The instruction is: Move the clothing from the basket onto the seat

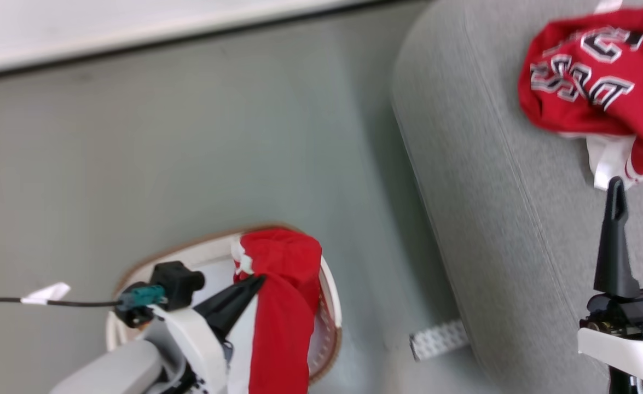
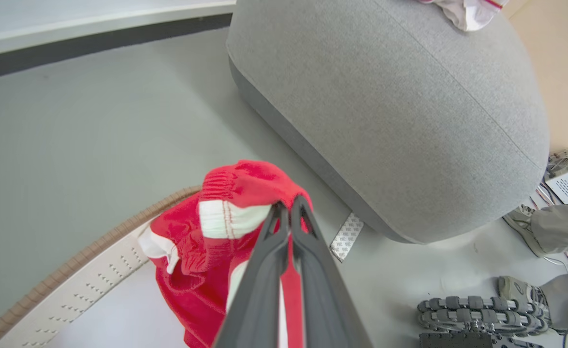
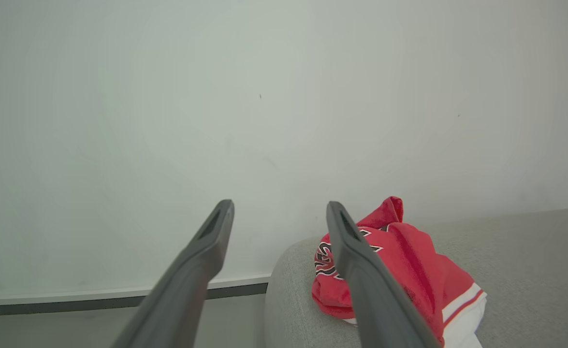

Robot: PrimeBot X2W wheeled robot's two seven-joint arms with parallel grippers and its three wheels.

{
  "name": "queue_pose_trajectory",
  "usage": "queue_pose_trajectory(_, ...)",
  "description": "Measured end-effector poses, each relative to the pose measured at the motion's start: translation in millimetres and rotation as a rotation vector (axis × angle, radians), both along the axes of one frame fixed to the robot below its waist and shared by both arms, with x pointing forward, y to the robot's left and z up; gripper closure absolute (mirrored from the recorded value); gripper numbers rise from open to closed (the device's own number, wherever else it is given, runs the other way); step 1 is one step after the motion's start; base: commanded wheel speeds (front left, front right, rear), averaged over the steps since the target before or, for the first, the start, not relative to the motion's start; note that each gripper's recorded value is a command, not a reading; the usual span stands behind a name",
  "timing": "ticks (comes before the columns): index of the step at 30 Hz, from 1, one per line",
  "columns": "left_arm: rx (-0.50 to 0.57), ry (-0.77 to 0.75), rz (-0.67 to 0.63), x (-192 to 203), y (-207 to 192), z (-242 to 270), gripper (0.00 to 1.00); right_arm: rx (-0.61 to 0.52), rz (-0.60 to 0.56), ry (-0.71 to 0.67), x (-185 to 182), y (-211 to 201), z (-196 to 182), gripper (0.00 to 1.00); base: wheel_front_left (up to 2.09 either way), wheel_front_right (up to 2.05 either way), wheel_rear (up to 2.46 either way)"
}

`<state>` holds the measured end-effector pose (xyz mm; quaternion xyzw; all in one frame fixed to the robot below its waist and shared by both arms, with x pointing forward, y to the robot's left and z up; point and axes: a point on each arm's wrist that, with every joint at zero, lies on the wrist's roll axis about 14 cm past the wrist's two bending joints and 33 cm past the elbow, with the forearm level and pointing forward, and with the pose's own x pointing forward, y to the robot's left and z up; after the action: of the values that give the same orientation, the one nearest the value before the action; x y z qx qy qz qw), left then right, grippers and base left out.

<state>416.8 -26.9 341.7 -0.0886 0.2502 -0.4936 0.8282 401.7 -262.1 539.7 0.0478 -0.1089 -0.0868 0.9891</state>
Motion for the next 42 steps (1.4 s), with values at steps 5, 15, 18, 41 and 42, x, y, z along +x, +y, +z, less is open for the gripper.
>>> queue_pose_trajectory(5, -0.046, -0.094, 0.045, -3, -1, 46, 1.00, 0.015, 0.032, -0.041, -4, 10, 14, 0.00, 0.00, 0.00, 0.00)
queue_pose_trajectory(15, -0.151, -0.345, 0.130, -10, 5, 148, 1.00, 0.063, 0.110, -0.102, -14, 34, 33, 0.00, 0.00, 0.00, 0.00)
queue_pose_trajectory(18, -0.178, -0.416, 0.159, -11, 11, 176, 1.00, 0.076, 0.150, -0.111, -14, 48, 36, 0.00, 0.00, 0.00, 0.00)
queue_pose_trajectory(41, -0.333, -0.758, 0.325, -19, 46, 328, 1.00, 0.122, 0.455, -0.094, -28, 150, 36, 0.00, 0.00, 0.00, 0.00)
queue_pose_trajectory(42, -0.332, -0.758, 0.326, -19, 46, 329, 1.00, 0.122, 0.464, -0.089, -28, 153, 35, 0.00, 0.00, 0.00, 0.00)
